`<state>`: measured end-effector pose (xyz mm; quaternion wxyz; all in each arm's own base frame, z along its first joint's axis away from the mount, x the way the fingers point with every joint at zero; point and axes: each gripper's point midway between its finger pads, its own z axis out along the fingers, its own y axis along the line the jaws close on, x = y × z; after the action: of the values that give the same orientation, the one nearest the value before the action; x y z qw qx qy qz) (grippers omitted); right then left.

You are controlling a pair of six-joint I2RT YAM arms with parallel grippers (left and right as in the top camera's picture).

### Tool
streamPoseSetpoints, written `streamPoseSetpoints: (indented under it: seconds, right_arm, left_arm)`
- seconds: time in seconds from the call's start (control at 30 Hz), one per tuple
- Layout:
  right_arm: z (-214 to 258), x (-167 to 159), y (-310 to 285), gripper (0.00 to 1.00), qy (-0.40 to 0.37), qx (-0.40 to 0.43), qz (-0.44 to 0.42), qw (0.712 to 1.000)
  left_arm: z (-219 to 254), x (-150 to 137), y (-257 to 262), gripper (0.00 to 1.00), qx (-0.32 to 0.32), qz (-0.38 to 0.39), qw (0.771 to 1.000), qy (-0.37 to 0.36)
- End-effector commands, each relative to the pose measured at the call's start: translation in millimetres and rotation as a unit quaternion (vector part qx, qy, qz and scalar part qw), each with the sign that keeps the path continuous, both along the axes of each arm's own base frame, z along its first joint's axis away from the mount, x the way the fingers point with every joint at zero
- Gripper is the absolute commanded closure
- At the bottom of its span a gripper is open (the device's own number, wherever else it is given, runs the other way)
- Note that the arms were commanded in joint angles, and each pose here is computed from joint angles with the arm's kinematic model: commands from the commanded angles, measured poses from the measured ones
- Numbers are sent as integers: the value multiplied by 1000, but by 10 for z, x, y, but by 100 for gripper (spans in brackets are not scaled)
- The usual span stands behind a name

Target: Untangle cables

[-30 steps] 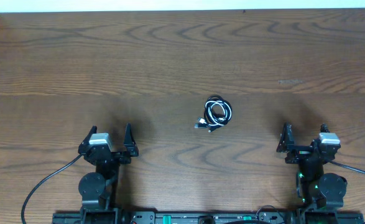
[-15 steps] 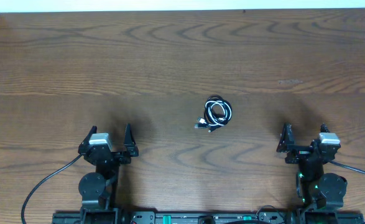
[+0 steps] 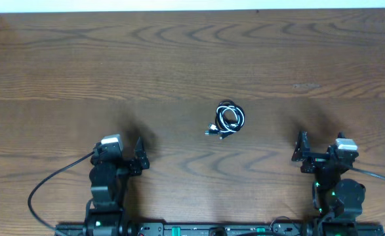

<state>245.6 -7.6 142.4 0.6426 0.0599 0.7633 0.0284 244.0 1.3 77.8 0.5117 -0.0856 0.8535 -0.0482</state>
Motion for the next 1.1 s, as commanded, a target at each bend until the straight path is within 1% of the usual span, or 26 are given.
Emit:
streamPoseSetpoints:
  seconds: [0.0, 0.1, 0.13, 0.3, 0.4, 0.43, 0.5, 0.53, 0.6, 0.63, 0.7, 0.77, 0.83, 0.9, 0.97, 1.07]
  right_arm:
    - [138, -5, -82, 1, 31, -6, -21, 999]
    - [139, 30, -82, 1, 71, -5, -21, 997]
    - [109, 56, -83, 1, 101, -5, -20, 995]
    - [-17, 129, -85, 1, 198, -4, -20, 980]
    - [-102, 177, -87, 1, 257, -3, -19, 966]
    - [-166, 188, -89, 1, 297, -15, -13, 955]
    - [-252, 190, -96, 1, 352, -32, -3, 936]
    - [-268, 194, -96, 1, 364, -33, -2, 931]
    - [-278, 245, -65, 1, 386, -24, 6, 922]
    - [-255, 308, 80, 1, 386, -1, 42, 922]
    - [-249, 328, 232, 1, 384, 23, 79, 920]
    - [-203, 381, 360, 1, 369, 42, 112, 922]
    - [-160, 401, 434, 1, 359, 52, 131, 923]
    - [-141, 400, 494, 1, 356, 61, 146, 921]
    - [-135, 402, 504, 1, 354, 63, 149, 921]
    - [-136, 402, 503, 1, 355, 65, 147, 921]
  left_arm:
    - [373, 181, -35, 3, -16, -2, 1000, 4]
    - [498, 279, -57, 3, -19, -6, 999, 49]
    - [544, 323, -98, 3, -26, -16, 997, 76]
    - [593, 328, -272, 3, -61, -52, 983, 166]
    - [571, 218, -318, 3, -82, -50, 969, 229]
    - [552, 66, -315, 3, -84, -45, 956, 278]
    - [552, -125, -306, 3, -83, -40, 943, 319]
    - [552, -168, -306, 3, -84, -40, 941, 327]
    - [567, -199, -308, 3, -84, -40, 940, 328]
    - [577, -193, -321, 3, -87, -43, 941, 325]
    - [607, -132, -335, 3, -90, -46, 945, 312]
    - [732, 78, -385, 3, -99, -60, 958, 264]
    - [940, 349, -499, 3, -125, -85, 968, 199]
    - [1104, 590, -600, 3, -155, -97, 972, 151]
    - [1116, 700, -677, 4, -158, -106, 971, 142]
    - [1046, 824, -847, 4, -147, -123, 968, 161]
